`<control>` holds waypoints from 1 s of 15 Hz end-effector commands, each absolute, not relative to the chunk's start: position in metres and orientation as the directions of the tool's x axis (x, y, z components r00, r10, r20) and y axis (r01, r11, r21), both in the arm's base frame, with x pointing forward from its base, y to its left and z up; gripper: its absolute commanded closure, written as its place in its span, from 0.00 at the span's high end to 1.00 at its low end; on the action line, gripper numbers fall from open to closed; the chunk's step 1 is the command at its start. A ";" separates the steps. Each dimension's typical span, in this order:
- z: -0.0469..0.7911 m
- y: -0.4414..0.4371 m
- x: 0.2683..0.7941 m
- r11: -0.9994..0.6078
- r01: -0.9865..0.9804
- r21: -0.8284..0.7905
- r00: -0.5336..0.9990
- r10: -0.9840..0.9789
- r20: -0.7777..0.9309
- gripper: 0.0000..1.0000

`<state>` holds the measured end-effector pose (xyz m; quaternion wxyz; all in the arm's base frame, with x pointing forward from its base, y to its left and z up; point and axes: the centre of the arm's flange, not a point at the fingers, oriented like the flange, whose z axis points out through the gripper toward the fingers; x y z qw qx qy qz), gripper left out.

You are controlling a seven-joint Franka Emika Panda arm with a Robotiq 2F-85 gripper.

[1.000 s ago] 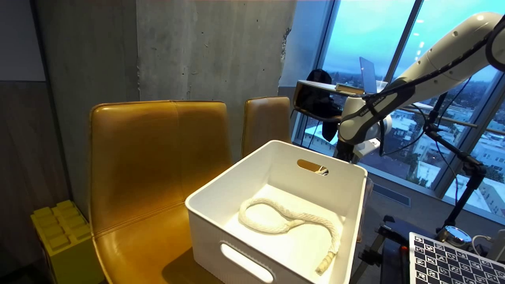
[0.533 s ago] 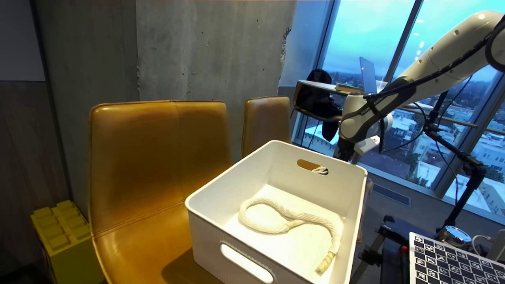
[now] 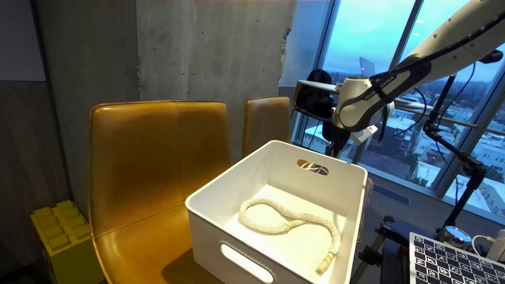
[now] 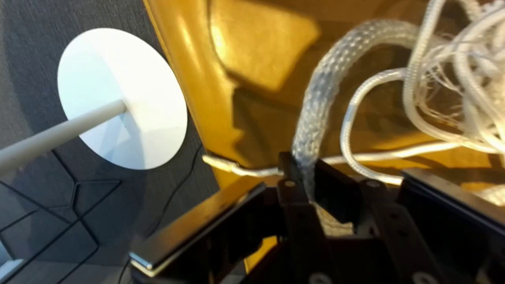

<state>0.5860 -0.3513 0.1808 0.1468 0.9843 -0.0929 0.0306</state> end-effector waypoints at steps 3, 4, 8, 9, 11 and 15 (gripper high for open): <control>0.292 -0.258 0.590 -0.965 -0.078 0.250 0.973 -0.019 0.231 0.03; 0.313 -0.243 0.594 -0.968 -0.069 0.241 0.968 -0.007 0.252 0.03; 0.403 -0.191 0.602 -0.971 -0.026 0.236 0.932 0.062 0.357 0.03; 0.427 -0.179 0.602 -0.971 -0.017 0.240 0.921 0.078 0.382 0.03; 0.477 -0.159 0.598 -0.970 -0.002 0.245 0.899 0.105 0.424 0.03; 0.571 -0.129 0.577 -0.969 0.011 0.248 0.880 0.127 0.457 0.03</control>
